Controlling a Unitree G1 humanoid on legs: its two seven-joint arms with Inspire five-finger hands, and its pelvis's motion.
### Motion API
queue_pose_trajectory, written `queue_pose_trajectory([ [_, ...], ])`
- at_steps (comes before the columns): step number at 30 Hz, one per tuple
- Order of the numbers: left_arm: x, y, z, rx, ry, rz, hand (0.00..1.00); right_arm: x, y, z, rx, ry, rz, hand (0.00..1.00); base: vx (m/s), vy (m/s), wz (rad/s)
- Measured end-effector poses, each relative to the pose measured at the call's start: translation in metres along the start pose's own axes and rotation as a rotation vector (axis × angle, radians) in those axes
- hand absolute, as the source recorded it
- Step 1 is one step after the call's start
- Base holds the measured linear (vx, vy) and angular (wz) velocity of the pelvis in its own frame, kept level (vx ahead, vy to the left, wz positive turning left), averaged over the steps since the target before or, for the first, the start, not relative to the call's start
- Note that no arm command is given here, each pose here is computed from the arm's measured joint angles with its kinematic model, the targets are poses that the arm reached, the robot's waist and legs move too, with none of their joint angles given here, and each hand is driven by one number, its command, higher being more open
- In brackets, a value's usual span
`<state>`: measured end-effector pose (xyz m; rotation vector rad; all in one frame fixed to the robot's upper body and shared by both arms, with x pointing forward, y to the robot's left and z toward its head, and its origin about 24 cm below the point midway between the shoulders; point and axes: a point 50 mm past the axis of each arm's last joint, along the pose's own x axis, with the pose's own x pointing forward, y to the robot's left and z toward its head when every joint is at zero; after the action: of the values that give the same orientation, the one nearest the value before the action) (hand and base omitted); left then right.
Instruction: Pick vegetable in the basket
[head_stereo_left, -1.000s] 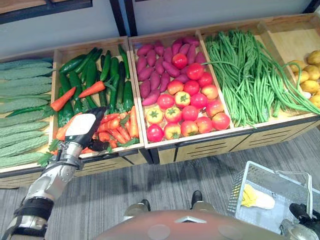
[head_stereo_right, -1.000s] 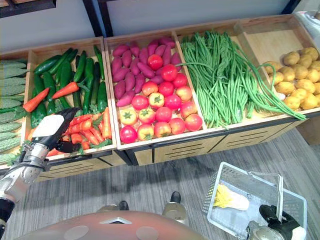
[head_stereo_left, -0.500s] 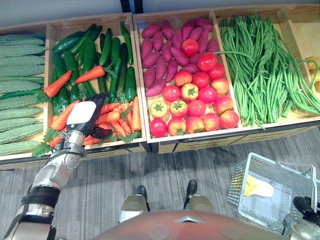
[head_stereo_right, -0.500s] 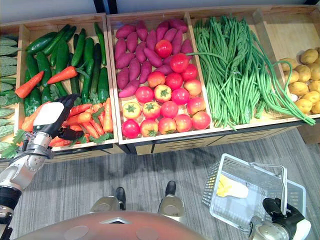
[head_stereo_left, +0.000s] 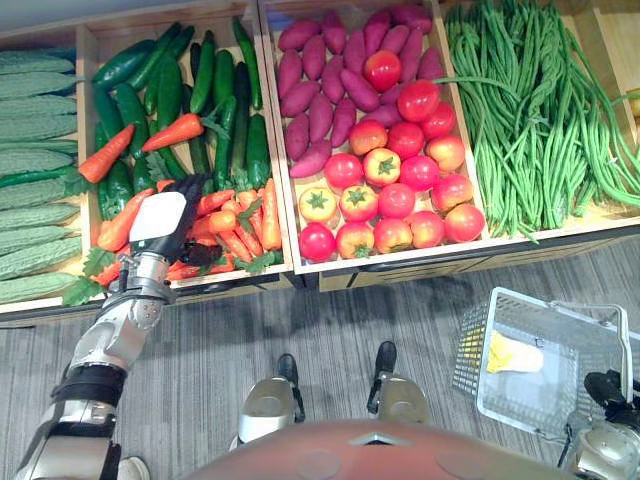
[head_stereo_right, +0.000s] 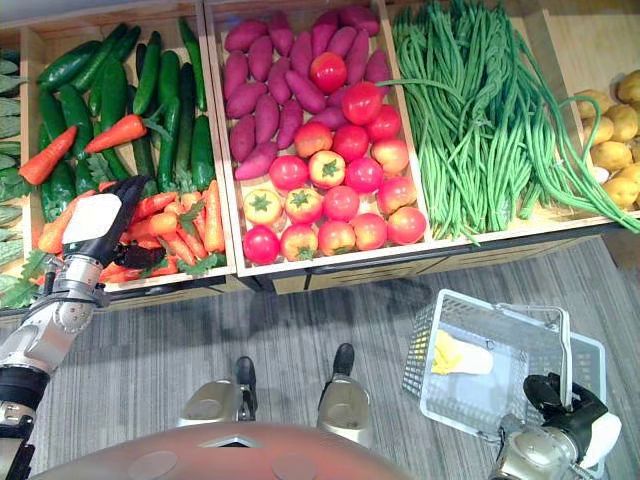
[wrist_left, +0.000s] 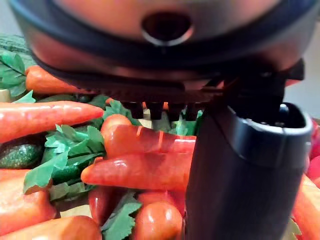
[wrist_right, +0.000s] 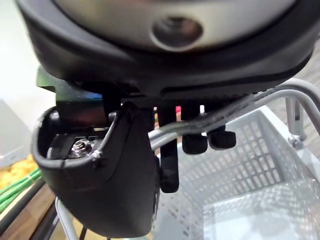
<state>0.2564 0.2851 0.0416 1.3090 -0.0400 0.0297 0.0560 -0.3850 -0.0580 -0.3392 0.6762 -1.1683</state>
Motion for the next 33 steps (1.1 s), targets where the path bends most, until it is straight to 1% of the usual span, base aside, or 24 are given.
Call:
queue_pose_trajectory([
  [1, -0.001, -0.001, -0.002, 0.001, 0.010, -0.006, 0.00, 0.000, 0.001, 0.001, 0.002, -0.004, 0.001, 0.00, -0.03, -0.021, -0.02],
  [8, -0.003, -0.006, -0.010, 0.009, 0.047, -0.008, 0.00, -0.001, 0.011, 0.007, -0.014, -0.026, 0.037, 0.00, -0.04, -0.009, -0.04],
  [15, -0.004, -0.004, -0.013, 0.013, 0.058, 0.007, 0.00, -0.009, 0.020, -0.001, -0.004, 0.001, 0.059, 0.00, -0.04, -0.012, -0.06],
  [33, -0.011, 0.003, -0.032, 0.023, 0.167, 0.041, 0.00, -0.010, 0.021, -0.001, -0.033, -0.010, 0.068, 0.00, -0.01, -0.002, 0.00],
])
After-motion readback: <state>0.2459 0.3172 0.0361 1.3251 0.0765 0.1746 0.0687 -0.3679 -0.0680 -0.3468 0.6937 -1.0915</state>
